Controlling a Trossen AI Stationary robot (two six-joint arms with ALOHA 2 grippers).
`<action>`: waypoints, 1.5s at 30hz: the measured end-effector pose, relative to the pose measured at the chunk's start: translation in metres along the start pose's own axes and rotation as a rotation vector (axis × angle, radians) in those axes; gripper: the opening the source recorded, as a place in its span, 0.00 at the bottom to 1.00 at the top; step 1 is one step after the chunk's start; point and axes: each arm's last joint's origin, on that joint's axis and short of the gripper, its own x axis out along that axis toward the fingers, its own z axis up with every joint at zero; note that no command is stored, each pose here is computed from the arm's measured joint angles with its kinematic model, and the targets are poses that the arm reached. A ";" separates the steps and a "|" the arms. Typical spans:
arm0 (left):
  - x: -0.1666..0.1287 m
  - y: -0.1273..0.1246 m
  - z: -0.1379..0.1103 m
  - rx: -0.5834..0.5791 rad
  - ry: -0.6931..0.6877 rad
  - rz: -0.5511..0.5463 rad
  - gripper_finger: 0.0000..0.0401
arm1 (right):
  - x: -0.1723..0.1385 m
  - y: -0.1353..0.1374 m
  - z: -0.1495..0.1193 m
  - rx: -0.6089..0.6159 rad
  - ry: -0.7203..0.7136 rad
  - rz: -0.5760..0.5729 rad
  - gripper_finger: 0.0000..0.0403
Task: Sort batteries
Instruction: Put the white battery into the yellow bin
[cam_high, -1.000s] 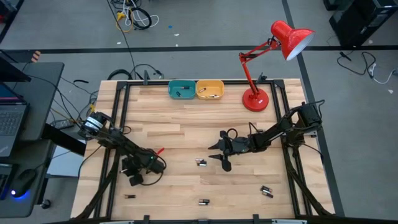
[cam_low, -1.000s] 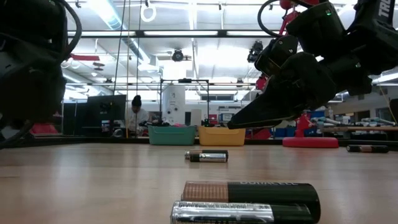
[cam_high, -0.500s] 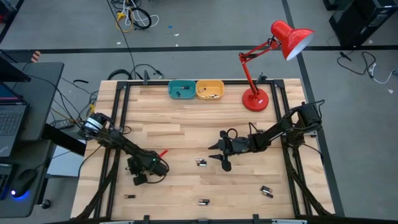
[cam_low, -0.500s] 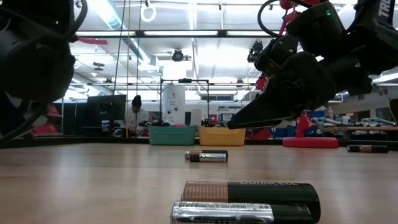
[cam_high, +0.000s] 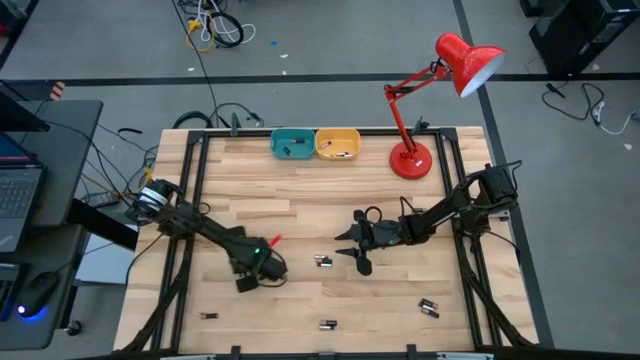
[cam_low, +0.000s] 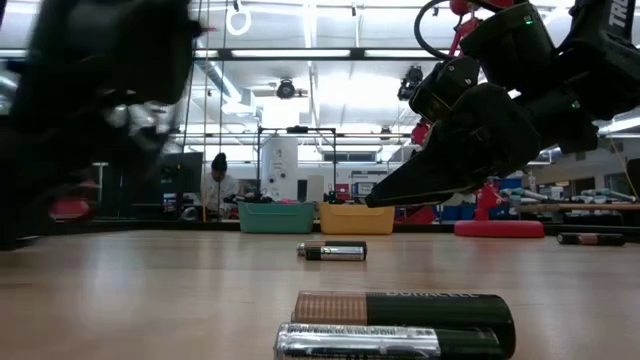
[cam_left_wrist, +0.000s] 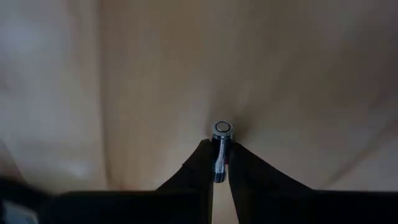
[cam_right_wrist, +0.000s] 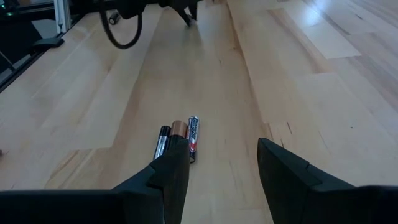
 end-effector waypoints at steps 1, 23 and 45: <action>-0.005 0.001 0.005 0.006 -0.033 0.001 0.11 | 0.000 0.000 0.000 0.004 0.000 0.000 0.43; -0.056 0.126 0.145 -0.029 -0.785 0.089 0.11 | -0.001 -0.004 -0.012 -0.025 0.123 -0.053 0.43; -0.043 0.285 0.196 -0.224 -1.313 0.064 0.11 | 0.001 -0.039 -0.009 -0.037 0.147 -0.169 0.43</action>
